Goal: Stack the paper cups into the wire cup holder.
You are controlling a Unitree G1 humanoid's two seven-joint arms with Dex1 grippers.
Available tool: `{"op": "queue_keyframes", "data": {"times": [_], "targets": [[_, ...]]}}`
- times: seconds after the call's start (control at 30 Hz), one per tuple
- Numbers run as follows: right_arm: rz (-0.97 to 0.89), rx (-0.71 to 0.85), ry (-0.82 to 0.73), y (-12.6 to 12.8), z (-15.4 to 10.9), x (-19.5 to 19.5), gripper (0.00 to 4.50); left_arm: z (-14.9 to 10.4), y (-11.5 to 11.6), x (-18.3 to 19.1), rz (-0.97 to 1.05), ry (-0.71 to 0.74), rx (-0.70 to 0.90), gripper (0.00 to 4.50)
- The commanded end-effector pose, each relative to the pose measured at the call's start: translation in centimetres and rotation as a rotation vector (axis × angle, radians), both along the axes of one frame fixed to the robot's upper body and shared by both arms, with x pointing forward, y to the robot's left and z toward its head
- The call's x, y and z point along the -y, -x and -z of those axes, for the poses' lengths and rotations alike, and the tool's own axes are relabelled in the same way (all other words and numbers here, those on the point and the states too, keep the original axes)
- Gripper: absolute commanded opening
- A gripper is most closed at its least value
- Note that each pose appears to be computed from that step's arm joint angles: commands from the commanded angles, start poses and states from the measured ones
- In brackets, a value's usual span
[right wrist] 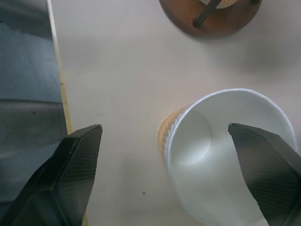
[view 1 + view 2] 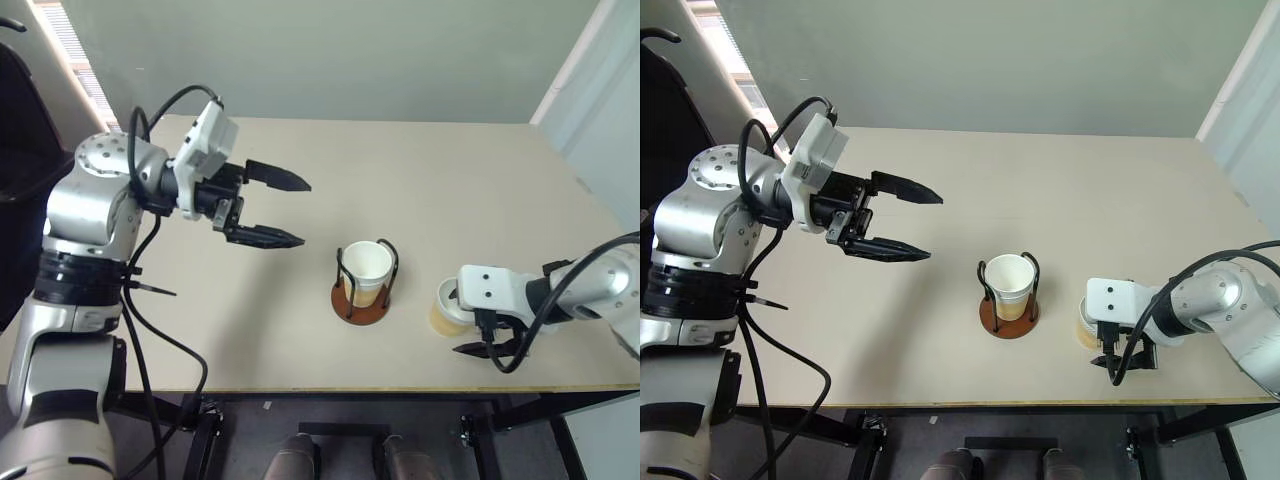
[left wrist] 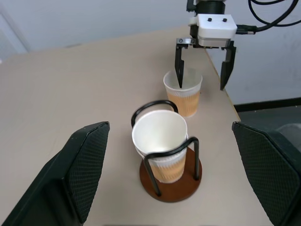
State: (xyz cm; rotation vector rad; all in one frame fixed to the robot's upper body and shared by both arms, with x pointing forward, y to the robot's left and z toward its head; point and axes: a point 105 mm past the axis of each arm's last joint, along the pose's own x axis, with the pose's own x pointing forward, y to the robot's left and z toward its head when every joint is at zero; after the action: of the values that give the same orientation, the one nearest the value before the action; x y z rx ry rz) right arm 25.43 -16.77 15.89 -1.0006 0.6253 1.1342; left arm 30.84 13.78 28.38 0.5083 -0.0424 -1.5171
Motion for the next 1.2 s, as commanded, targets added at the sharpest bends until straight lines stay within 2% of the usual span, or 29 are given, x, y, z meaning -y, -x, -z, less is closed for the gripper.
{"op": "queue_keyframes", "data": {"times": [0.03,0.33,0.6,0.77,1.0,1.1,1.2], "targets": [[-0.045,0.041,0.016,-0.4,-0.8,-0.5,3.17,-0.9,0.4,-0.2,-0.015,0.001,0.056,4.50],[-0.077,0.044,0.049,-0.4,-0.6,-0.4,0.01,-0.3,0.2,-0.7,-0.040,-0.016,0.067,4.50],[-0.086,0.067,0.084,-0.7,-0.5,0.2,0.01,-0.1,0.0,-0.9,-0.053,-0.015,0.076,4.50],[-0.075,0.158,0.031,-1.8,-5.5,0.6,0.01,0.4,0.1,-1.6,-0.055,-0.044,0.067,4.50],[-0.227,0.273,-0.033,-1.6,-13.4,-2.3,0.01,1.0,0.3,-1.8,-0.035,-0.056,0.045,4.50],[-0.318,0.307,-0.059,-1.3,-15.5,-4.5,0.01,1.7,0.5,-1.8,-0.022,-0.075,0.029,4.50],[-0.407,0.312,-0.062,-1.4,-15.9,-6.9,0.01,2.2,0.7,-1.9,-0.013,-0.078,0.007,4.50]]}}
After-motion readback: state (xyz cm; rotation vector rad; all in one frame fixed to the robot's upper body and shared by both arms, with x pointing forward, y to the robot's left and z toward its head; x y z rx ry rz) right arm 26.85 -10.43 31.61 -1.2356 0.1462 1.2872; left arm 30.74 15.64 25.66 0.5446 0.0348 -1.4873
